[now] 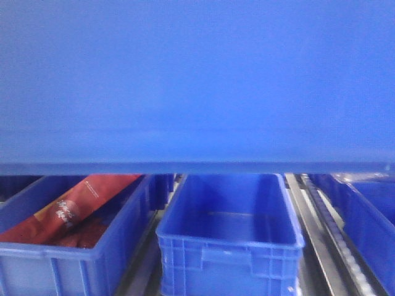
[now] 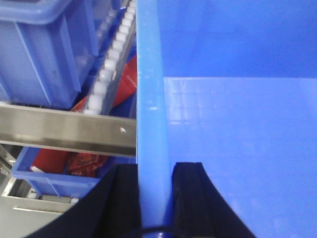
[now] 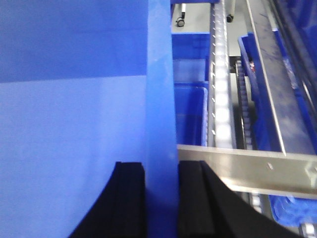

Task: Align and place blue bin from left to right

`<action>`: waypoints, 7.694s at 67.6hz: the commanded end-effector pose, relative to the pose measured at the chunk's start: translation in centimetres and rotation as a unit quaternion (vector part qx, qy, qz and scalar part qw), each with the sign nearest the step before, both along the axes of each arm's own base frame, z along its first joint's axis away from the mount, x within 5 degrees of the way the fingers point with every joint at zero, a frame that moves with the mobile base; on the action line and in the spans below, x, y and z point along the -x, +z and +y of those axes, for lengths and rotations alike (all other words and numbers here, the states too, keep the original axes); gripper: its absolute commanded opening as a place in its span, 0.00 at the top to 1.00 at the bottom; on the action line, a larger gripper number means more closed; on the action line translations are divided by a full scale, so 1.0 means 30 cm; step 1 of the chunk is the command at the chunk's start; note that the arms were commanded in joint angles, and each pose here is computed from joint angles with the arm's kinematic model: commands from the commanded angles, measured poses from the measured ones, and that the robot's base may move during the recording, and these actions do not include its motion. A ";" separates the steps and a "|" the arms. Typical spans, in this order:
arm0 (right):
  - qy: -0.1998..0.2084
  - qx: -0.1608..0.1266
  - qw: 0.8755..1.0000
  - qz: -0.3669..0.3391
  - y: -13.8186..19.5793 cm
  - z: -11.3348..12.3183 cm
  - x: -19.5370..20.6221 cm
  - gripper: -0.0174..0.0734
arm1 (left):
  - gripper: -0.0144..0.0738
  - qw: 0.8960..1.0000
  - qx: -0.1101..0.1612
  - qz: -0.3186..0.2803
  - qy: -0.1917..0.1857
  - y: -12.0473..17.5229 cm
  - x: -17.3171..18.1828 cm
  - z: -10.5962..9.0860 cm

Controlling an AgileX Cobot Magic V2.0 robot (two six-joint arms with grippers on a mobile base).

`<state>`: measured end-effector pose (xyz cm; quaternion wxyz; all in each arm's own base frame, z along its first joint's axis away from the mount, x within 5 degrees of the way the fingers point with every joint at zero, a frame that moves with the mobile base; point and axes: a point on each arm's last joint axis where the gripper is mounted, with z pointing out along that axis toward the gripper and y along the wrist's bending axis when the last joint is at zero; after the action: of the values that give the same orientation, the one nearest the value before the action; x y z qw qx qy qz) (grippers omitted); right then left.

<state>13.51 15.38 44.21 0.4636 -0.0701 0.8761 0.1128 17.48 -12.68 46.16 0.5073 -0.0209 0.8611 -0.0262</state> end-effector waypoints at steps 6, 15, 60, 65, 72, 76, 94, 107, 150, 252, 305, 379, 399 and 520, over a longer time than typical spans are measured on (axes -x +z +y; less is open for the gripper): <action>0.036 -0.038 0.998 -0.046 0.041 0.021 0.002 0.90 | 0.96 0.998 0.030 -0.044 -0.044 0.039 0.007 -0.026; 0.036 -0.038 0.998 -0.046 0.041 0.021 0.002 0.90 | 0.96 0.998 0.030 -0.044 -0.044 0.039 0.007 -0.026; 0.037 -0.038 0.997 -0.047 0.042 0.022 0.002 0.90 | 0.96 0.998 0.030 -0.044 -0.044 0.039 0.007 -0.026; 0.037 -0.038 0.997 -0.047 0.042 0.022 0.002 0.90 | 0.96 0.998 0.030 -0.044 -0.044 0.039 0.007 -0.026; 0.037 -0.038 0.997 -0.047 0.042 0.022 0.002 0.90 | 0.96 0.998 0.030 -0.044 -0.044 0.039 0.007 -0.026; 0.038 -0.039 0.997 -0.047 0.042 0.023 0.002 0.90 | 0.96 0.998 0.030 -0.044 -0.044 0.039 0.007 -0.026; 0.040 -0.041 0.997 -0.049 0.043 0.024 0.002 0.90 | 0.96 0.998 0.030 -0.044 -0.044 0.039 0.007 -0.026; 0.040 -0.041 0.997 -0.049 0.043 0.024 0.002 0.90 | 0.96 0.998 0.030 -0.044 -0.044 0.039 0.007 -0.026; 0.041 -0.042 0.997 -0.050 0.044 0.025 0.002 0.90 | 0.96 0.998 0.030 -0.044 -0.044 0.039 0.007 -0.026; 0.054 -0.073 0.995 -0.038 0.040 0.105 -0.071 0.90 | 0.96 0.995 0.079 0.006 -0.063 0.045 -0.075 0.059; 0.056 -0.021 0.997 0.045 -0.062 0.197 -0.362 0.90 | 0.96 0.990 0.093 0.070 -0.077 -0.066 -0.382 0.079; 0.070 -0.024 0.997 0.017 -0.058 0.217 -0.401 0.88 | 0.93 0.992 0.058 0.096 -0.063 -0.087 -0.422 0.080; 0.067 -0.019 0.997 0.024 -0.063 0.213 -0.399 0.40 | 0.40 0.992 0.057 0.098 -0.062 -0.088 -0.421 0.080; 0.160 -0.034 0.945 -0.282 0.033 -0.140 -0.006 0.90 | 0.96 0.954 0.088 -0.238 -0.158 -0.047 0.049 0.197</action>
<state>14.54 11.85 45.35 0.6363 -0.1940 0.7173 0.2074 17.31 -7.17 45.53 0.6606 0.0609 0.7239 -0.1893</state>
